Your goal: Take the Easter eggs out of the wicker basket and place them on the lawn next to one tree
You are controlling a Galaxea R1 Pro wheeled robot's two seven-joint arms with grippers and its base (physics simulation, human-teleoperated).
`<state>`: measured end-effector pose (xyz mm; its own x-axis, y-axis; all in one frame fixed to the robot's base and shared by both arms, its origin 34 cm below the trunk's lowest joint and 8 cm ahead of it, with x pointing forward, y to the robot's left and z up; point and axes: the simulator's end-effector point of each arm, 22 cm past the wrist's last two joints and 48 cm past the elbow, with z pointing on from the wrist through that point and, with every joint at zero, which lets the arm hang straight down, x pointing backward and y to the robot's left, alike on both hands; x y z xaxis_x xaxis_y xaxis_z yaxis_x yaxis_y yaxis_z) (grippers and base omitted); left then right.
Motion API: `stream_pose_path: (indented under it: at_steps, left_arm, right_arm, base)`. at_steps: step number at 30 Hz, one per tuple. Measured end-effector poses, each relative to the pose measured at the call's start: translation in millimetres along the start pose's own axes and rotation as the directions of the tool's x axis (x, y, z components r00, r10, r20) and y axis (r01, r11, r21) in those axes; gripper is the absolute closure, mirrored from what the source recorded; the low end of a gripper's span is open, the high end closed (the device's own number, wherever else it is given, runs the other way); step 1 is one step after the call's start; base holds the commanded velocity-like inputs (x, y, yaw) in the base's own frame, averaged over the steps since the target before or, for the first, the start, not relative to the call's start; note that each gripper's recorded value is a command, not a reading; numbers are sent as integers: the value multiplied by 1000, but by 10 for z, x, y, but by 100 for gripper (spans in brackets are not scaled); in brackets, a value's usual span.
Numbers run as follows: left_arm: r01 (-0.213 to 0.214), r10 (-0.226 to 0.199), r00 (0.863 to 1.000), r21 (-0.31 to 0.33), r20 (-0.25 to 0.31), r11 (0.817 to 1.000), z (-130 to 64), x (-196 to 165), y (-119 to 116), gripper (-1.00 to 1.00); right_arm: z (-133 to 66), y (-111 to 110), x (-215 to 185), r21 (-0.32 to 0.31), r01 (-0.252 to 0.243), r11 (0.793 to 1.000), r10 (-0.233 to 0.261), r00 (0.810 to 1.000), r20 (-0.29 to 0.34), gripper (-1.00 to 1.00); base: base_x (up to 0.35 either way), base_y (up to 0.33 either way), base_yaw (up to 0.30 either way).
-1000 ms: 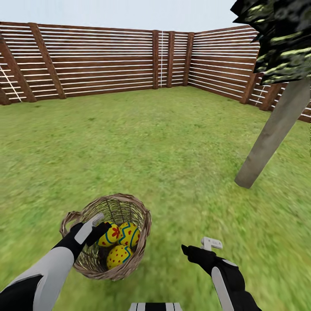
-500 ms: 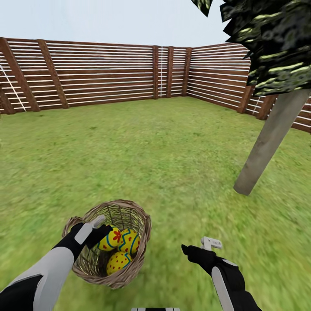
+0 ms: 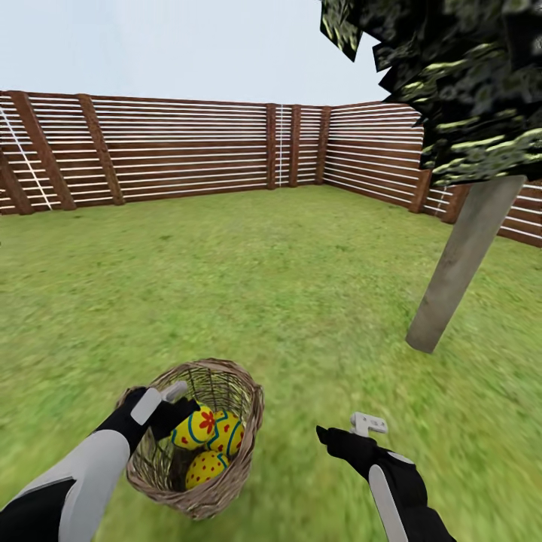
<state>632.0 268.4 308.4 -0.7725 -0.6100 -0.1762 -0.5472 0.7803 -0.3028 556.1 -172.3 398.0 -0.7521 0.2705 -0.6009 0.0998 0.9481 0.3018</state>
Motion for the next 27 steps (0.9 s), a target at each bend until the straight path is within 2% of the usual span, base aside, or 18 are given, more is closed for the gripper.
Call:
stream_pose_path:
  at_steps: [15,22,27]
  left_arm:
    - [-20,20,1000,25,11,999,-316,-92,-165,100]
    - [-40,41,999,48,-27,998,-494,-59,-273,100]
    - [-64,65,997,35,-45,997,-660,-81,-305,100]
  right_arm:
    - [-191,96,-226,-15,11,1000,-10,998,57,-100]
    - [-286,143,-331,-23,16,1000,-14,996,85,-100]
    - [-354,176,-401,-28,20,999,-17,994,104,-100]
  base:
    - [0,0,0]
    - [0,0,0]
    - [0,0,0]
